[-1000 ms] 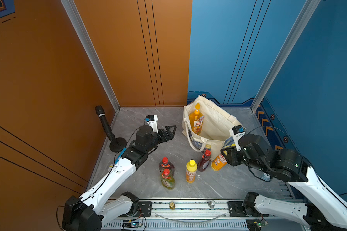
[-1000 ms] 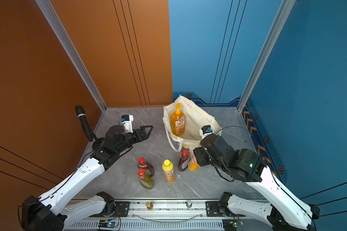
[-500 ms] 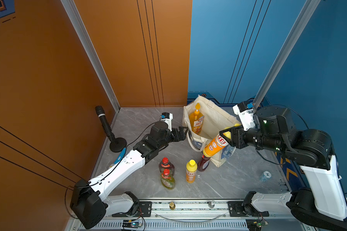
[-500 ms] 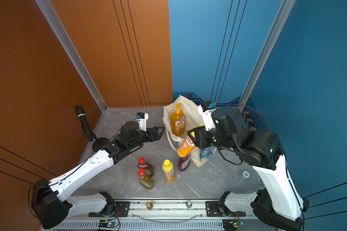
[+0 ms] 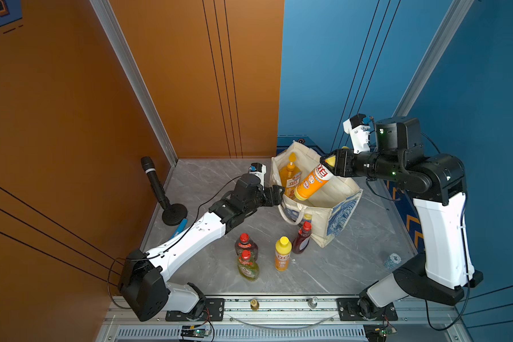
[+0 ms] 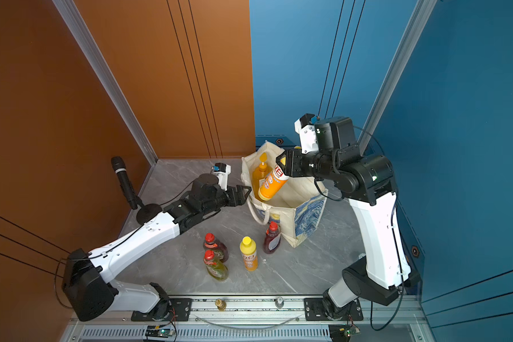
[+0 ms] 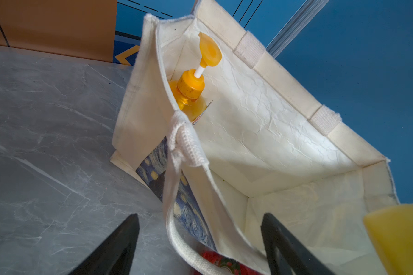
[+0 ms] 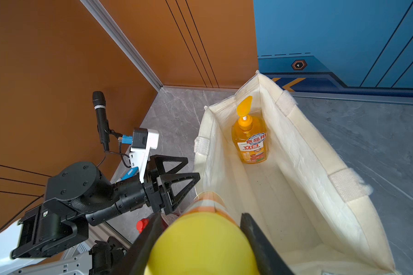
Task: Pack dish soap into the shopping bag
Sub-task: Place the bottle of dish soap in the shopping bag.
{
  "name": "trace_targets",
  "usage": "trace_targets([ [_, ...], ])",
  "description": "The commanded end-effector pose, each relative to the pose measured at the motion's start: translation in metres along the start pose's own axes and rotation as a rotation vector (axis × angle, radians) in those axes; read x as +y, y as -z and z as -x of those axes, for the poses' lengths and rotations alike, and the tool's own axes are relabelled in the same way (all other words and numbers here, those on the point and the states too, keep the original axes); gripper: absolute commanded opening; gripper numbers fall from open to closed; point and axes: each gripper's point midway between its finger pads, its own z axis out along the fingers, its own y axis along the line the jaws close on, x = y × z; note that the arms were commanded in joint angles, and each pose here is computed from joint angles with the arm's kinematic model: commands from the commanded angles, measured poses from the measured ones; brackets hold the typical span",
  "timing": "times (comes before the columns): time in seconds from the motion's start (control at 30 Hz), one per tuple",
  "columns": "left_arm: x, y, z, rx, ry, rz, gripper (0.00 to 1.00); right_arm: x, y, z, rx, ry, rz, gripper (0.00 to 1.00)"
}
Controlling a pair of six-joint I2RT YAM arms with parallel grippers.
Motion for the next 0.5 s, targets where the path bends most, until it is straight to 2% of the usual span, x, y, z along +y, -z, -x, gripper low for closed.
trace_targets([
  [0.0, -0.008, -0.002, 0.002, 0.015, -0.027, -0.007, 0.75, 0.016, 0.008, 0.048, -0.189, 0.061, 0.068, 0.16],
  [0.2, -0.013, -0.005, -0.007, 0.034, -0.017, -0.03, 0.57, -0.014, -0.032, 0.057, -0.178, 0.101, -0.073, 0.14],
  [0.47, -0.021, -0.008, -0.005, 0.029, -0.011, -0.058, 0.38, -0.049, -0.086, 0.055, -0.145, 0.156, -0.226, 0.11],
])
